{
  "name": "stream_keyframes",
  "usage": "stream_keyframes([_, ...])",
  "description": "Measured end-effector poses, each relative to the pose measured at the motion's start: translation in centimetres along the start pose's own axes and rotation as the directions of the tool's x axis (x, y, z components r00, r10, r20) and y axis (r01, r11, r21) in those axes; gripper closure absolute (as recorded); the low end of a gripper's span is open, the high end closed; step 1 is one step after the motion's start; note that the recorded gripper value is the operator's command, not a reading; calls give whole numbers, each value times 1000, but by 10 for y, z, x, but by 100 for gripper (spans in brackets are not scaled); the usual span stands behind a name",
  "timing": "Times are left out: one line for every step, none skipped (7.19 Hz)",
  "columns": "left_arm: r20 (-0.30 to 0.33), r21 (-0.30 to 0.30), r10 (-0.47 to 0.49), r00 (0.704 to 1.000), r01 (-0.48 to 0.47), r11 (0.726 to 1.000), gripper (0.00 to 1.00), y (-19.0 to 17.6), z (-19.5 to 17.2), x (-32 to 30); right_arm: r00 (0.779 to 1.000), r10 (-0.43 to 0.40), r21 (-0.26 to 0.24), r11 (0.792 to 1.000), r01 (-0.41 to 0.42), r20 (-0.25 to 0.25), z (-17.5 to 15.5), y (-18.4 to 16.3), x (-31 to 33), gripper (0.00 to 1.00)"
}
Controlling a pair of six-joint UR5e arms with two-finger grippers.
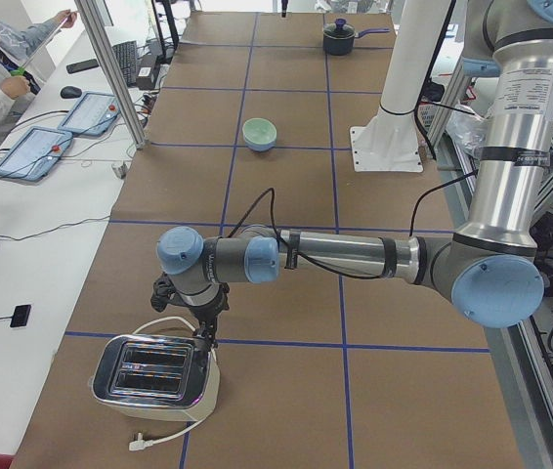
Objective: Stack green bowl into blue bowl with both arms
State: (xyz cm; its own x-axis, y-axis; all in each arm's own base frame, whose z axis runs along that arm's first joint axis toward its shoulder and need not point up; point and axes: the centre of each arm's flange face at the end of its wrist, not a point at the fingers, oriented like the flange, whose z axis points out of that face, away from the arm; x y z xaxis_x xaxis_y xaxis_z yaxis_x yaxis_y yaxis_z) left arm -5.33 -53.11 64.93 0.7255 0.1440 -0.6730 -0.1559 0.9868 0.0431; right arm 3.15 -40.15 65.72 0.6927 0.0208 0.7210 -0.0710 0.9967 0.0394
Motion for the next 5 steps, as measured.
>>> stream_keyframes([1,-8,-7,1000,7,1000,1,8,5,-4,1000,6,-6,1000,-6,-2,2,5,5,0])
stream_keyframes([1,-12,-10,1000,10,1000,1,11,7,-5,1000,9,-9,1000,-9,-4,3,7,6,0])
stream_keyframes([1,-15,-13,1000,13,1000,1,13,8,-6,1000,9,-11,1000,-9,-4,4,7,7,0])
stream_keyframes([1,-16,-14,1000,14,1000,1,14,9,-7,1000,10,-11,1000,-10,-4,4,8,7,0])
stream_keyframes([1,-16,-14,1000,14,1000,1,14,9,-7,1000,11,-11,1000,-11,-4,4,7,7,0])
